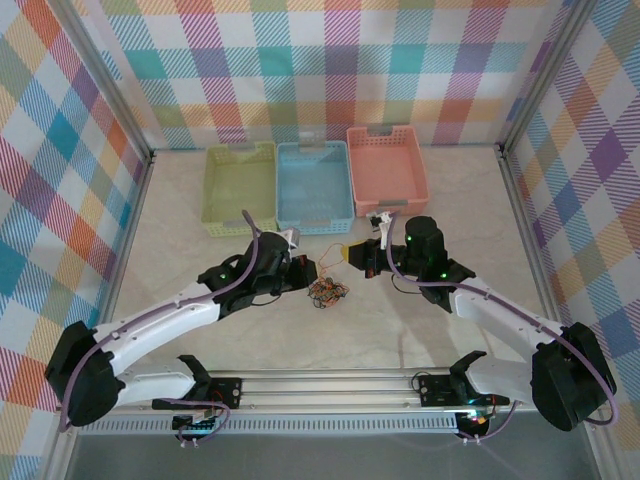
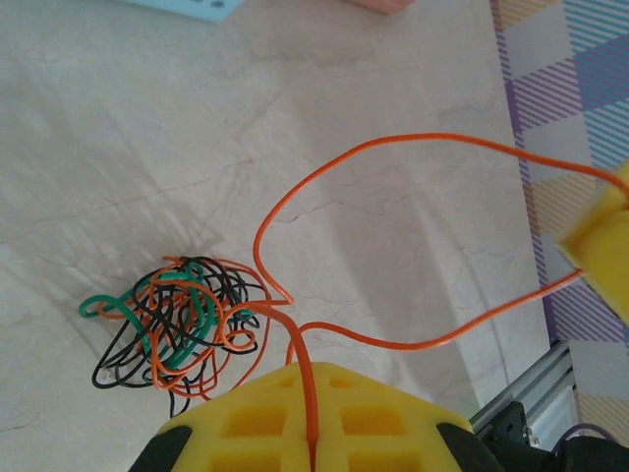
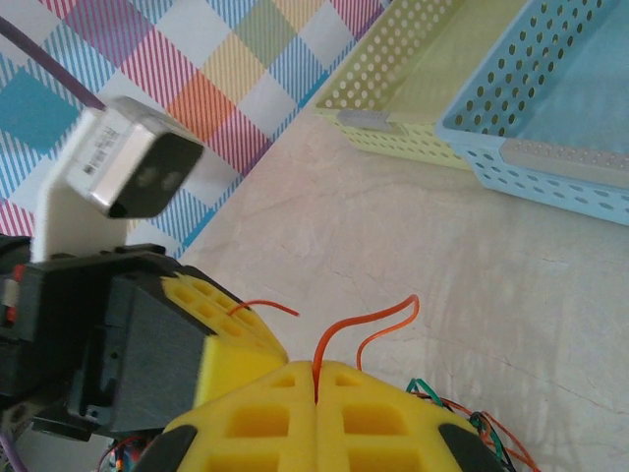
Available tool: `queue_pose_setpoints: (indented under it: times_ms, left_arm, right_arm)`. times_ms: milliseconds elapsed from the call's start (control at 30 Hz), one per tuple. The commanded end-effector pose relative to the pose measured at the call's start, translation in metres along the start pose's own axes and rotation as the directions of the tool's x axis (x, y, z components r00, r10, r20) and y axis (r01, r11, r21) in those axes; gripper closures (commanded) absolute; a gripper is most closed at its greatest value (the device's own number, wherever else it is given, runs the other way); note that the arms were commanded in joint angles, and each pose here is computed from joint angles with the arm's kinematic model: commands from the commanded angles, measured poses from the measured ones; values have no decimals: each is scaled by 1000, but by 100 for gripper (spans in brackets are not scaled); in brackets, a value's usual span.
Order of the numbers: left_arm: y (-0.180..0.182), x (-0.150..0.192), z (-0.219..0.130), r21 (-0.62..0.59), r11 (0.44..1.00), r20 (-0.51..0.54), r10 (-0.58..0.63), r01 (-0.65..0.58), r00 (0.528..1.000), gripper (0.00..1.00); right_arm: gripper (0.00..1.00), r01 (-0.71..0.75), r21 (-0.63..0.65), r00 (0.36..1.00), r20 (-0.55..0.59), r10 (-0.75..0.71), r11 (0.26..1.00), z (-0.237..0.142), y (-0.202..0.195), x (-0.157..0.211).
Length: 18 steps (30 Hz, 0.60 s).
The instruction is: Untangle the cables
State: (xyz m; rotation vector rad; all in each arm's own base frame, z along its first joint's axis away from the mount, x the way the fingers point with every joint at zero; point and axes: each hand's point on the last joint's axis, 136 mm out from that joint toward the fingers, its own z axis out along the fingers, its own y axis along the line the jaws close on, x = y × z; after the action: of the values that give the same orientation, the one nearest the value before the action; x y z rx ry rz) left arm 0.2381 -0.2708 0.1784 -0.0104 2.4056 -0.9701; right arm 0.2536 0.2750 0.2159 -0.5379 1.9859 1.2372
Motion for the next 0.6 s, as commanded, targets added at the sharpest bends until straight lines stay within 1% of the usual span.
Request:
queue_pose_setpoints:
  times_ms: [0, 33, 67, 133, 200, 367, 467, 533, 567]
  left_arm:
    - [-17, -15, -28, 24, 993, 67, 112, -114, 991, 100]
    - [-23, -20, -36, 34, 989, 88, 144, -147, 986, 100]
    - [-25, -22, -44, 21, 984, 84, 173, -175, 981, 100]
    - [-33, -30, -61, 3, 972, 89, 234, -236, 968, 100]
    - [-38, -37, -75, -25, 962, 92, 272, -271, 958, 100]
    - [-56, -48, -97, -19, 945, 99, 328, -328, 939, 100]
    - [-65, -52, -102, -11, 935, 86, 355, -356, 931, 100]
    - [-70, -53, -104, -4, 928, 76, 372, -373, 925, 100]
    - [-73, -54, -106, 3, 924, 76, 380, -381, 922, 100]
  right_arm:
    - [85, 54, -12, 998, 38, -54, 998, -6, 6, -7]
    - [69, 60, -9, 997, 44, -60, 998, -7, 7, -9]
    - [59, 68, -5, 996, 49, -68, 998, -8, 7, -9]
    - [47, 99, -6, 993, 69, -98, 995, -11, 9, -12]
    - [40, 128, -7, 987, 95, -127, 992, -15, 13, -15]
    - [34, 278, -77, 949, 176, -261, 958, -34, 43, -24]
    - [28, 408, -122, 896, 243, -371, 905, -44, 64, -28]
    - [23, 513, -161, 843, 277, -461, 843, -49, 81, -27]
    - [22, 557, -173, 817, 287, -500, 812, -50, 87, -25]
